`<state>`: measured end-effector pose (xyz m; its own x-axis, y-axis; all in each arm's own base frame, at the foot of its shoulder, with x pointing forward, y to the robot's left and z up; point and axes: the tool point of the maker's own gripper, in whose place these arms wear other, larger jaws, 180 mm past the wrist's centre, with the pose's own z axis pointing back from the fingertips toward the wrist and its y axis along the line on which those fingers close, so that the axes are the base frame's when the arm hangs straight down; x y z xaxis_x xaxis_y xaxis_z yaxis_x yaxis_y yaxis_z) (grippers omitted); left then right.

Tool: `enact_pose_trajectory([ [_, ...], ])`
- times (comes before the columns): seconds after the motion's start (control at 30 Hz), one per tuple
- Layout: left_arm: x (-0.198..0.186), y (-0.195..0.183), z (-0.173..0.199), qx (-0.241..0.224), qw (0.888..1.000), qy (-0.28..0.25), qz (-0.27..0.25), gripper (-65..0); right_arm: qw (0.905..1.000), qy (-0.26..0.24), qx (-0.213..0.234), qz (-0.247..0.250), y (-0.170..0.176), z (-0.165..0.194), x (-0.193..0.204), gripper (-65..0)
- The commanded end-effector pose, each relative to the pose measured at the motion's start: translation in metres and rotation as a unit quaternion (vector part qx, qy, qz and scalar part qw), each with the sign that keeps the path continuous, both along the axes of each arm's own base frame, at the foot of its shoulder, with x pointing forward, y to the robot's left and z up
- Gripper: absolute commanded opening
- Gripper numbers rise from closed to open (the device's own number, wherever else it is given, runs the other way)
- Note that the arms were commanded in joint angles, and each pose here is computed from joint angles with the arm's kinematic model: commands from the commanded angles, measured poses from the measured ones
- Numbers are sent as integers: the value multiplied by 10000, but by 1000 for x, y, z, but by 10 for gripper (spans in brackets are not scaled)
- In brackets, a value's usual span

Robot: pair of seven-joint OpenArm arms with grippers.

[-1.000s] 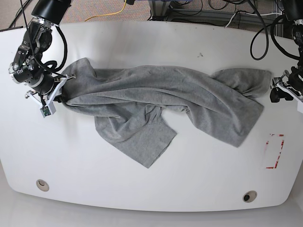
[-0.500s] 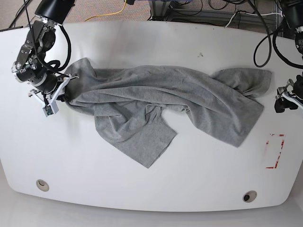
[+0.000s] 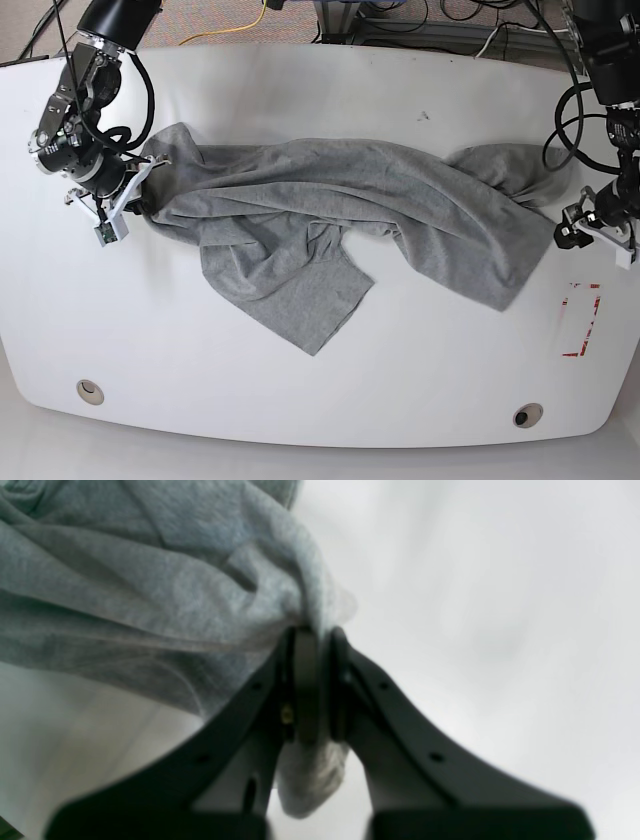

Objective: Layout the t-shirt on the table in an organized manner, then fold the t-shirt properly
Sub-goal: 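Open the left gripper and regrasp the t-shirt's hem corner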

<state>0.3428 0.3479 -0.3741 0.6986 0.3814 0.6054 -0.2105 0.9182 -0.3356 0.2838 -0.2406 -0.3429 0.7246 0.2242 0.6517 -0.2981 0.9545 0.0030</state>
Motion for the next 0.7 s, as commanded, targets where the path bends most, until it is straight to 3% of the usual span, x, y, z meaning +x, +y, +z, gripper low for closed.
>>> enact_pose_trajectory([
  [0.0,19,-4,8,-25,9996,-294,-1,-278,9996,-274,-9,20,-2,15,9,-642],
  [0.33,15,-17,-23,-364,9992,-3,134,-278,9996,-274,-40,22,-4,16,9,-642],
  [0.6,9,-22,-38,-96,9996,257,34,-279,9996,-279,-41,18,-5,16,9,-642],
  [0.67,9,-25,-40,-103,9996,266,18,-306,9996,-279,-41,18,-5,16,9,-642],
])
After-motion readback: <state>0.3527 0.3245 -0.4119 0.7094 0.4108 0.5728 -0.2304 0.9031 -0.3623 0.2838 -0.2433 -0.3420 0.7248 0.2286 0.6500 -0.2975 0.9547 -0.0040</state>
